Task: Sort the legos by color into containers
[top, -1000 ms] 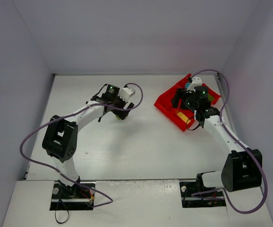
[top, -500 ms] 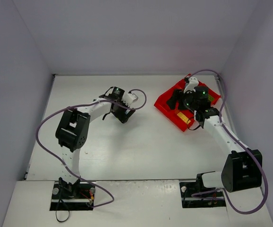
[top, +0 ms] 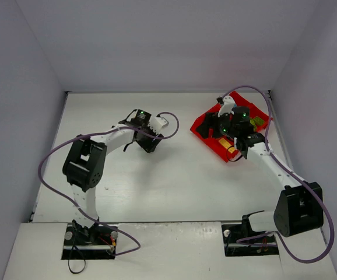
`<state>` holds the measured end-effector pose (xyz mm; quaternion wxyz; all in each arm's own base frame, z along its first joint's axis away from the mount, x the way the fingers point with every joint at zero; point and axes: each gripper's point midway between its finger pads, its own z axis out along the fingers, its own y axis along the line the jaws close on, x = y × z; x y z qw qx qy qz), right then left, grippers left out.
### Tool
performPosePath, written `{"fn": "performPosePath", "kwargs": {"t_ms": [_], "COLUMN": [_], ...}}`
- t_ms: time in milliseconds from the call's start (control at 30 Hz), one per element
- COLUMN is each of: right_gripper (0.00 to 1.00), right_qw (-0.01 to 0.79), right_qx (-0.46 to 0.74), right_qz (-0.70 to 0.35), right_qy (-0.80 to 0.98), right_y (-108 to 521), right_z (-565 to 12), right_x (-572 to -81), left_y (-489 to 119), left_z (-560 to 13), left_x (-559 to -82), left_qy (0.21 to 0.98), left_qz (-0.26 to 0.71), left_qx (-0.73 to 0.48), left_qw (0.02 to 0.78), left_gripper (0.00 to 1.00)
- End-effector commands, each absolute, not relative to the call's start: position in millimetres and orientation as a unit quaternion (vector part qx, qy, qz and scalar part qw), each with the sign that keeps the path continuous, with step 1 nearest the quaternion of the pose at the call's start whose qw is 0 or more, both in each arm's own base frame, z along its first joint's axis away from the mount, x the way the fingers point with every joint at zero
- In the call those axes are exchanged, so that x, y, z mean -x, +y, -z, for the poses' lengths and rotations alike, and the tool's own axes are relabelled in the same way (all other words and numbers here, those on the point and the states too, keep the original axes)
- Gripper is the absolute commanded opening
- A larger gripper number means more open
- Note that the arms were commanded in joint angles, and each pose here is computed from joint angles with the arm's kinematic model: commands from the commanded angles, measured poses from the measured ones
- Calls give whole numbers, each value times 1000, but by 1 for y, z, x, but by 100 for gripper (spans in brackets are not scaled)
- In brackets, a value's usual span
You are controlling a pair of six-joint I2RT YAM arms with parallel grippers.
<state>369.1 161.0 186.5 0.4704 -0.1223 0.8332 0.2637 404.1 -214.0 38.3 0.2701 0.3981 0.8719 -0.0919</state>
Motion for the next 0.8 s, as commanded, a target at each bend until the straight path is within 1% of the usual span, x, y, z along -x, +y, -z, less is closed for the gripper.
{"fn": "performPosePath", "kwargs": {"t_ms": [0,33,67,100,133,167,200,233,300,333,433,600,767], "right_gripper": [68,70,71,72,73,76,78,82,86,86,86,86,86], "right_qw": [504,501,495,481,478,467,454,451,427,428,414,422,413], "right_qx": [139,136,136,123,123,130,122,125,130,136,152,177,186], "right_qz": [-304,-313,-326,-341,-353,-368,-383,-394,-422,-432,-462,-489,-500], "right_qy": [797,796,794,798,795,793,796,791,789,782,769,742,738], "right_y": [181,184,192,198,205,218,228,237,261,270,296,324,341], "right_z": [-232,-235,-238,-238,-245,-246,-245,-252,-254,-264,-274,-300,-301], "right_x": [-378,-378,-376,-375,-375,-369,-368,-366,-357,-356,-346,-335,-331], "left_y": [-225,-227,-229,-227,-227,-228,-228,-230,-232,-236,-236,-235,-236], "left_z": [-132,-143,-175,-175,-200,-212,-212,-232,-238,-256,-267,-273,-279], "left_x": [-420,-417,-416,-408,-401,-400,-392,-382,-372,-364,-348,-334,-327], "left_qy": [819,810,785,779,758,743,735,715,695,672,647,627,615], "left_qz": [108,112,116,119,116,116,115,123,125,132,134,129,122], "left_qx": [-394,-395,-393,-398,-402,-403,-413,-420,-435,-441,-455,-473,-482], "left_qw": [404,420,464,470,500,521,525,545,559,580,597,605,612], "left_gripper": [14,14,14,14,14,15,15,15,15,15,17,18,18]}}
